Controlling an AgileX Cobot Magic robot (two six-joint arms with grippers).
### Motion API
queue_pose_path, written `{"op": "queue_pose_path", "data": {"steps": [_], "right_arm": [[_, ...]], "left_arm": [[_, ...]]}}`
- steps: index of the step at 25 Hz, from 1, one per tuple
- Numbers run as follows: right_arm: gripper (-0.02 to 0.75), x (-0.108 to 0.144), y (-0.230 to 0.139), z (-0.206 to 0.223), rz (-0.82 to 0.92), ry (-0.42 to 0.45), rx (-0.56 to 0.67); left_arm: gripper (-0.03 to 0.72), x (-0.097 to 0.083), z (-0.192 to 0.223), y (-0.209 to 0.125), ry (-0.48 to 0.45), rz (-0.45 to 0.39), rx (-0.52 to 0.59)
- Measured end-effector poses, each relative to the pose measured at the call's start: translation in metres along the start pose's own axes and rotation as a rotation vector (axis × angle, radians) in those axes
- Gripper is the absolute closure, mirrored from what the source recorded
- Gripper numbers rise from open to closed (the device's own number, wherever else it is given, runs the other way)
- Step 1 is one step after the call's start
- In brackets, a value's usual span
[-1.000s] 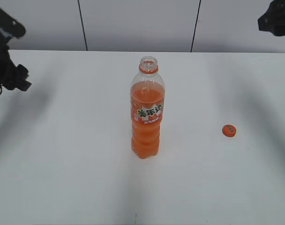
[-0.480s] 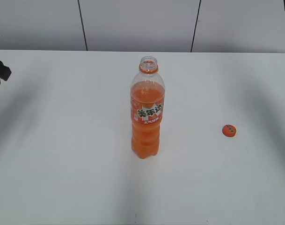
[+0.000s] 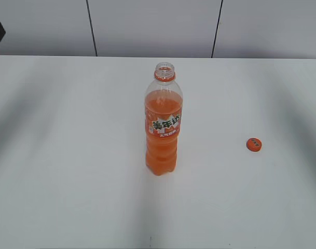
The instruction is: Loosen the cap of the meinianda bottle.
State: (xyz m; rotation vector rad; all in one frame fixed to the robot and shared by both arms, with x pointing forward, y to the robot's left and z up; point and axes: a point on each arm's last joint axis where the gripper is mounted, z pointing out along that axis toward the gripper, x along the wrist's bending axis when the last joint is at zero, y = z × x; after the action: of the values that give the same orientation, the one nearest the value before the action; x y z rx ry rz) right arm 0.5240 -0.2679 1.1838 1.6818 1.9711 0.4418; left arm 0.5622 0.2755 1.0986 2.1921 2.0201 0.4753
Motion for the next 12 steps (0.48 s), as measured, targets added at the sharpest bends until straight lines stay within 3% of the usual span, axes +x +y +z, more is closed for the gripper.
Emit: {"op": "queue_pose_path", "data": {"steps": [5,9,12], "right_arm": [[0.16,0.0,-0.002,-0.017,0.01,0.028,-0.038],[0.16,0.004,-0.007,-0.035,0.033,0.099,-0.078],[0.16,0.002,-0.011,-0.048,0.039,0.105,-0.112]], "left_arm": [[0.209,0.0,-0.029,-0.01,-0.051,-0.022,-0.065],[0.209,0.006,-0.053,-0.024,-0.039,-0.022,-0.127],[0.209,0.008,-0.058,-0.048,-0.026,-0.013,-0.122]]}}
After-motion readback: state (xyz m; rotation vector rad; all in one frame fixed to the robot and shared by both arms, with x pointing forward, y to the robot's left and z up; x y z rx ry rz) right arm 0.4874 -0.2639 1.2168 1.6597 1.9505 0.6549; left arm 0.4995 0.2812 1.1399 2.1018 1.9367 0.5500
